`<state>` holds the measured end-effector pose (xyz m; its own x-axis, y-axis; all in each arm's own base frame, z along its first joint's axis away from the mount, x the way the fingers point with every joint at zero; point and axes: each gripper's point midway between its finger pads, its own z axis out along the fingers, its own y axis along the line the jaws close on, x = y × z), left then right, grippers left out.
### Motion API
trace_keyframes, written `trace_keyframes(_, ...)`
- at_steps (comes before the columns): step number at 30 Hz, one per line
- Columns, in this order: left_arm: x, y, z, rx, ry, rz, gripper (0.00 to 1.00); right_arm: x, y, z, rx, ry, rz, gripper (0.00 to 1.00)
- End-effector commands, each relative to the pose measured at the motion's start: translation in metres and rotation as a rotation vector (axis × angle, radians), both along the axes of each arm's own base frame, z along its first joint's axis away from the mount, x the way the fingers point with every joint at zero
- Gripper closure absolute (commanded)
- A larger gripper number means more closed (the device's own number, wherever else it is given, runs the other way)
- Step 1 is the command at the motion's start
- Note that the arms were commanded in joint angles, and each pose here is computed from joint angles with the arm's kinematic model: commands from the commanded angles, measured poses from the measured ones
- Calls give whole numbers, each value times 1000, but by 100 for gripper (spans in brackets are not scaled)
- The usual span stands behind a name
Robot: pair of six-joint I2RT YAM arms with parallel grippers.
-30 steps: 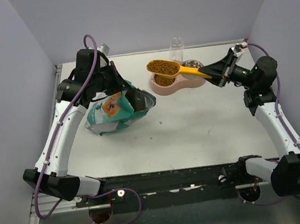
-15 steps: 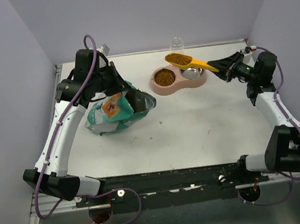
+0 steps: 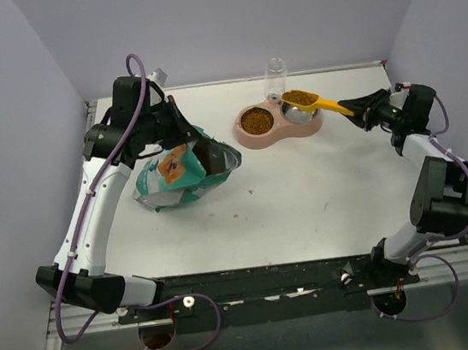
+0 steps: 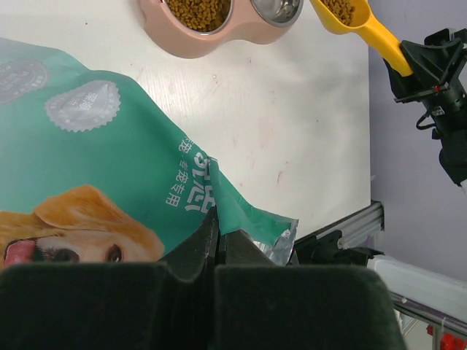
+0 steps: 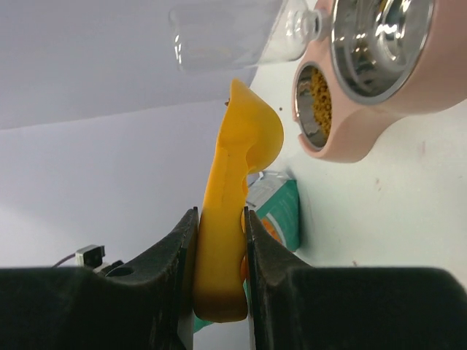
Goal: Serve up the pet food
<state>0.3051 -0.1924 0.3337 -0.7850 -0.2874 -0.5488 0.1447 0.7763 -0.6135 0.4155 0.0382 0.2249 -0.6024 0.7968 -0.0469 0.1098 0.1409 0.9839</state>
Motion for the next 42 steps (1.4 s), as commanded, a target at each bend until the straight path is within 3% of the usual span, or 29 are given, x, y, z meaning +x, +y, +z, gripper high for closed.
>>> trace_keyframes(1, -11, -5, 56, -102, -164, -54, 100, 15, -26, -1, -82, -70, -17, 99)
trace_keyframes(7, -13, 2, 54, -92, -166, -39, 100, 22, -45, -30, -195, -5, -16, 99)
trace_keyframes(19, -10, 4, 54, -95, -165, -27, 100, 37, -58, -59, -261, 45, -25, 99)
trace_keyframes(42, -6, 6, 53, -96, -161, -18, 100, 56, -68, -78, -389, 145, -8, 99)
